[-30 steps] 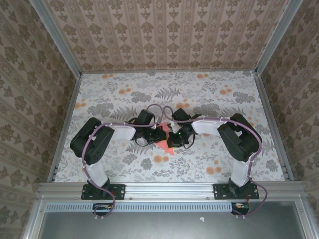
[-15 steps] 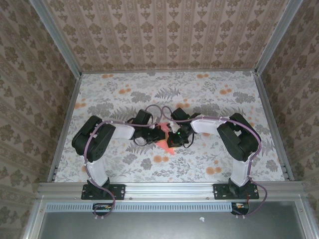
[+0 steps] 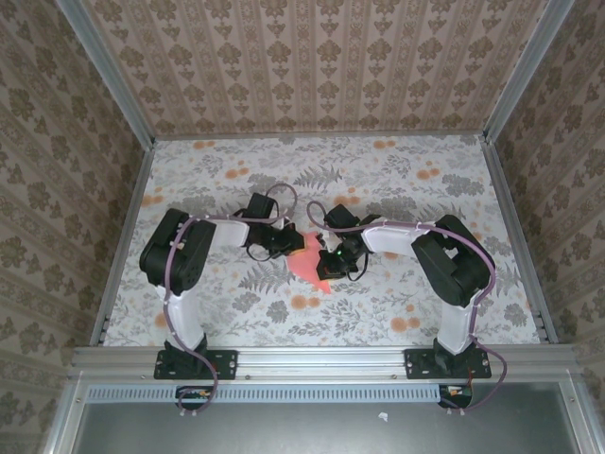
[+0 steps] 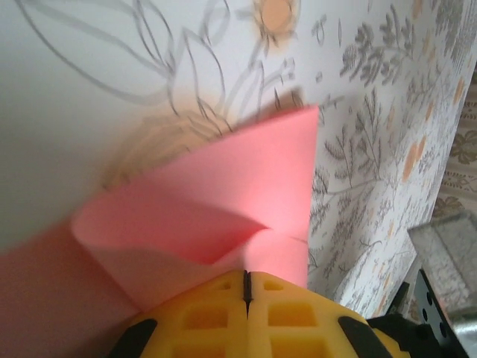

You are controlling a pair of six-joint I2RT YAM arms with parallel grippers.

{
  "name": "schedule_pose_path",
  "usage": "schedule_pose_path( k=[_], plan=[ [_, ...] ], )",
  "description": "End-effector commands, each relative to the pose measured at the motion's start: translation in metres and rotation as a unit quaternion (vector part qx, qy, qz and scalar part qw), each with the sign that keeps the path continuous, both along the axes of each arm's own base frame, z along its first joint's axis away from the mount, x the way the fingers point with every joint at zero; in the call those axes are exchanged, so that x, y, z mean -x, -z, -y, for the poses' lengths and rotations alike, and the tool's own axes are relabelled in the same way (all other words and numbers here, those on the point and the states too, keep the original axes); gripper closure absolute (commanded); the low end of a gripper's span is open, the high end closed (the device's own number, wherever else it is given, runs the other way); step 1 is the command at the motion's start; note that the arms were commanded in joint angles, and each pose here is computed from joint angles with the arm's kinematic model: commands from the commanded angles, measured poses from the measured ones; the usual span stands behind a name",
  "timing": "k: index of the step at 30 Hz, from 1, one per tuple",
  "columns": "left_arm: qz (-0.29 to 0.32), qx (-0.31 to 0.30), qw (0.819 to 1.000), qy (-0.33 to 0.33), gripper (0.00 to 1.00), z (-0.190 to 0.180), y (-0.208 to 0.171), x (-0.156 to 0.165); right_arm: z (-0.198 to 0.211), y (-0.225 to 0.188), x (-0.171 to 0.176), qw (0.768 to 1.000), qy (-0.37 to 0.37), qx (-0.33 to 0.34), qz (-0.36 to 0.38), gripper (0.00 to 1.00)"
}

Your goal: Fold a paper plane with a square sheet of paper (fold left side to right side)

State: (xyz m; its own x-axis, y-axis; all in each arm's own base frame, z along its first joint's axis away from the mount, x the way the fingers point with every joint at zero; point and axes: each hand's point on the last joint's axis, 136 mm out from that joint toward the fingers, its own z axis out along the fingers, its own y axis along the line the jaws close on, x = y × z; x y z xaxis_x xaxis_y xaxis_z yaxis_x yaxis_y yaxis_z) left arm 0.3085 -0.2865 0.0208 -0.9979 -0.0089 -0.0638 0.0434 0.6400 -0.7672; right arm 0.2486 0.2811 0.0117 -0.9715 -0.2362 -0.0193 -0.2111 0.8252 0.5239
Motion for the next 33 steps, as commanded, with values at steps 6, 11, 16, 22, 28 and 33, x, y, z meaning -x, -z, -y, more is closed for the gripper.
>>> schedule_pose_path(
  k=[6, 11, 16, 22, 28, 33],
  plan=[
    [0.036, -0.065, 0.996, -0.048, 1.0, -0.043, 0.025, -0.051, 0.042, 0.034, 0.033, 0.993, 0.002, 0.104, -0.058, 1.0],
    [0.038, -0.064, 0.996, -0.055, 1.0, -0.051, 0.026, -0.06, 0.037, 0.032, 0.032, 0.994, 0.006, 0.09, -0.056, 1.0],
    [0.046, -0.056, 0.996, -0.057, 0.98, -0.056, 0.017, -0.069, 0.023, 0.027, 0.027, 0.997, 0.009, 0.059, -0.049, 1.0],
    [0.084, -0.044, 0.994, -0.059, 0.86, -0.065, -0.023, -0.082, 0.002, 0.008, 0.013, 1.0, 0.018, 0.002, -0.024, 0.97],
    [0.117, -0.039, 0.99, -0.071, 0.76, -0.078, -0.062, -0.075, -0.016, -0.035, -0.013, 0.996, 0.028, -0.063, 0.057, 0.83],
    [0.113, -0.021, 0.991, -0.075, 0.61, -0.071, -0.071, -0.044, -0.006, -0.072, -0.039, 0.984, 0.058, -0.074, 0.153, 0.6]
  ],
)
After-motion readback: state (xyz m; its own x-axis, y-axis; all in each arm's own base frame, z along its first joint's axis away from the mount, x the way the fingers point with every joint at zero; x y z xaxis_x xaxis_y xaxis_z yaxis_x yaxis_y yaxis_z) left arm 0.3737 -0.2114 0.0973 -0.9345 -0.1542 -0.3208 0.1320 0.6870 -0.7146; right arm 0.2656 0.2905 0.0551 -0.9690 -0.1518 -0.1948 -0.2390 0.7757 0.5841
